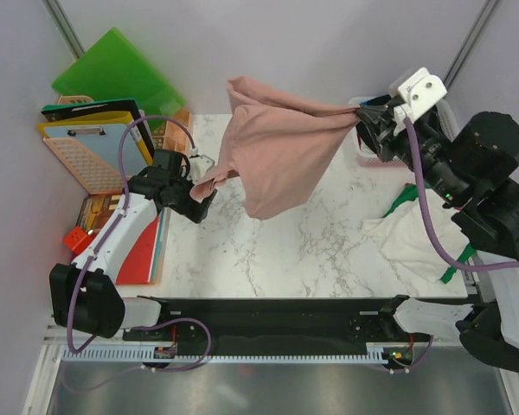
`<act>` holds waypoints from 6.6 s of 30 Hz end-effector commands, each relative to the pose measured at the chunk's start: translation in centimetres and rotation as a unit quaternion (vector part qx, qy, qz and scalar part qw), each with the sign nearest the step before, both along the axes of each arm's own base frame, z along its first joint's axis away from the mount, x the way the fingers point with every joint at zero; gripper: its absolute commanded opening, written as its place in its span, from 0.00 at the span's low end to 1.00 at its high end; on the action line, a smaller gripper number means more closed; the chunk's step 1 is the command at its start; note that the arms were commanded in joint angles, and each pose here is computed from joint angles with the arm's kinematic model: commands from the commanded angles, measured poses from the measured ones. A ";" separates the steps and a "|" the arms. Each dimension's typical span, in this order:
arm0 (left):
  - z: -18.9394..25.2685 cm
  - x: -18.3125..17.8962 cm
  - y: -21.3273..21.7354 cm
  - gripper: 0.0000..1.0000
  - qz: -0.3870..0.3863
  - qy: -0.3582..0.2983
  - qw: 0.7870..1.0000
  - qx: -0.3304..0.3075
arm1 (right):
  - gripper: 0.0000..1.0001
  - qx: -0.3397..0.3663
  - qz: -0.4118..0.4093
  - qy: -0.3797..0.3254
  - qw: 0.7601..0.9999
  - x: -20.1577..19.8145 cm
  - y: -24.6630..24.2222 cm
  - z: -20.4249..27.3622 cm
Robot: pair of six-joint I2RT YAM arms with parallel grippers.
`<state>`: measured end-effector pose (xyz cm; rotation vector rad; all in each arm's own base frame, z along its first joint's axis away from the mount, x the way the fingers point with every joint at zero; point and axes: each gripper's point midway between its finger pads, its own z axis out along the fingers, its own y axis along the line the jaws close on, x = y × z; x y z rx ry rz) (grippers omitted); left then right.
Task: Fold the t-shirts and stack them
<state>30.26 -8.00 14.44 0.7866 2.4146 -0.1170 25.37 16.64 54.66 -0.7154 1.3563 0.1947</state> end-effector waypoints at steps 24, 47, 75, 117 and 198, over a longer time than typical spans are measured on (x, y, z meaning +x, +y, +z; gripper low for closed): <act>-0.2 0.1 -0.1 1.00 -0.006 0.000 1.000 0.000 | 0.00 -0.132 0.036 0.183 0.974 7.9 7.6 -20.9; -0.8 -0.1 -0.2 1.00 -0.008 0.009 1.000 0.001 | 0.92 -0.128 -0.228 0.115 0.958 12.2 -9.4 -17.0; -0.2 -2.8 -12.2 1.00 -0.154 0.213 0.919 -0.293 | 0.70 -0.219 -0.081 0.291 0.928 4.8 -1.8 -36.2; -11.2 3.4 -12.8 0.02 -0.019 0.281 0.941 -0.187 | 0.69 -0.226 -0.143 0.278 0.923 3.5 -5.1 -37.1; 30.0 2.8 0.7 0.02 -0.009 -0.372 0.928 0.032 | 0.77 -0.258 0.165 0.340 0.889 6.7 19.6 -46.0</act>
